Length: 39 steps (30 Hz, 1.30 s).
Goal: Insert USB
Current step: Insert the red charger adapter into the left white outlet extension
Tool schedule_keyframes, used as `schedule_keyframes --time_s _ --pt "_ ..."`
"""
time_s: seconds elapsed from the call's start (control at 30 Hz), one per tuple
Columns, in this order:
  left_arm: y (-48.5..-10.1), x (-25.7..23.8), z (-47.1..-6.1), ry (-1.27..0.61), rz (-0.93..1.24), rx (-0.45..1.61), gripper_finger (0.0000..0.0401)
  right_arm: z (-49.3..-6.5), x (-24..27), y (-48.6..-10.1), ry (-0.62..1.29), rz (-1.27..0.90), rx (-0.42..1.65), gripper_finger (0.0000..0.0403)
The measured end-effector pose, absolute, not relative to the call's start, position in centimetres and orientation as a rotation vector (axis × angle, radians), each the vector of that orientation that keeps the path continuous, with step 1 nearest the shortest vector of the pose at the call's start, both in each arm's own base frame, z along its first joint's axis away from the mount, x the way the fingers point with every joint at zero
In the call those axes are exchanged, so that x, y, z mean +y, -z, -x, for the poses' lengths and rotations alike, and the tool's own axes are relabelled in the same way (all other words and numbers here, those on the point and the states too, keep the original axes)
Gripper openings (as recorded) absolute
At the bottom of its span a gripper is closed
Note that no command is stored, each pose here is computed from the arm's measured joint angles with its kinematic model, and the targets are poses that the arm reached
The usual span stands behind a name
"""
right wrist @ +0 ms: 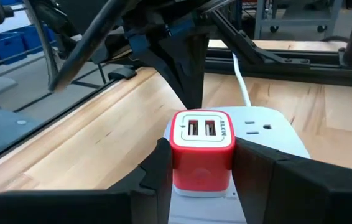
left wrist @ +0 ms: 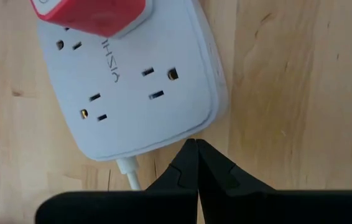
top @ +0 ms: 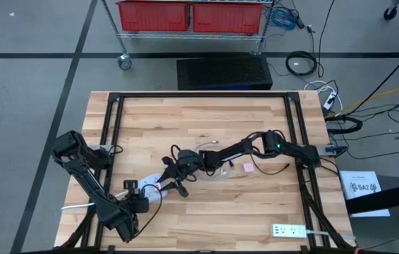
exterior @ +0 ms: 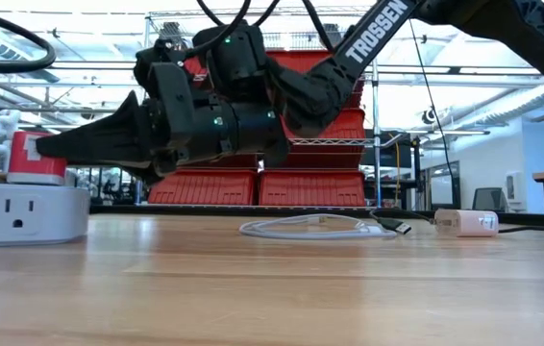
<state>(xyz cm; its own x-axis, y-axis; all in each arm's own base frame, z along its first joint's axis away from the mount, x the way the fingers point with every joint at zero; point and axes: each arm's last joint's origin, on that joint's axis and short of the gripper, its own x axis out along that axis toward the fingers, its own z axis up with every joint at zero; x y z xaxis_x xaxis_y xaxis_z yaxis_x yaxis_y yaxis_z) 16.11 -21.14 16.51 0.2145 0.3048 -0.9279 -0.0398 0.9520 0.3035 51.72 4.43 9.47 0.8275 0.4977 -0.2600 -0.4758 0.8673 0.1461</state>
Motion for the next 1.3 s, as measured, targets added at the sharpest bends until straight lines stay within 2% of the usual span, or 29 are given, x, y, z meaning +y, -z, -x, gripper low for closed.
schedule_keyframes --time_s 0.13,0.33,0.47,0.67,0.8,1.0,1.17,1.3 --pt "-16.5 -21.1 -16.1 -0.242 -0.233 1.338 0.0000 -51.7 4.4 -9.4 -0.479 -0.105 0.325 0.0115" --pt "-16.5 -21.1 -16.1 -0.242 -0.232 1.338 0.0000 -51.6 4.3 -8.9 -0.458 -0.150 0.374 0.0228" --pt "-16.5 -21.2 -16.1 -0.240 -0.231 1.338 0.0000 -51.6 4.3 -8.8 -0.459 -0.152 0.379 0.0258" --pt "-16.5 -21.2 -16.1 -0.240 -0.229 1.337 0.0000 -51.5 4.2 -9.4 -0.456 -0.140 0.390 0.0251" --pt "-16.8 -21.4 -16.3 -0.235 -0.225 1.320 0.0000 -51.0 3.5 -11.2 -0.442 -0.101 0.445 0.0246" --pt "-18.3 -21.9 -16.4 -0.238 -0.198 1.211 0.0000 -50.4 2.7 -13.7 -0.412 -0.053 0.485 0.0247" --pt "-19.5 -22.0 -16.0 -0.264 -0.153 1.062 0.0000 -50.3 3.2 -14.0 -0.413 -0.043 0.482 0.0244" --pt "-20.5 -21.6 -15.7 -0.345 -0.091 0.940 0.0000 -50.4 4.2 -14.0 -0.369 0.022 0.468 0.0216"
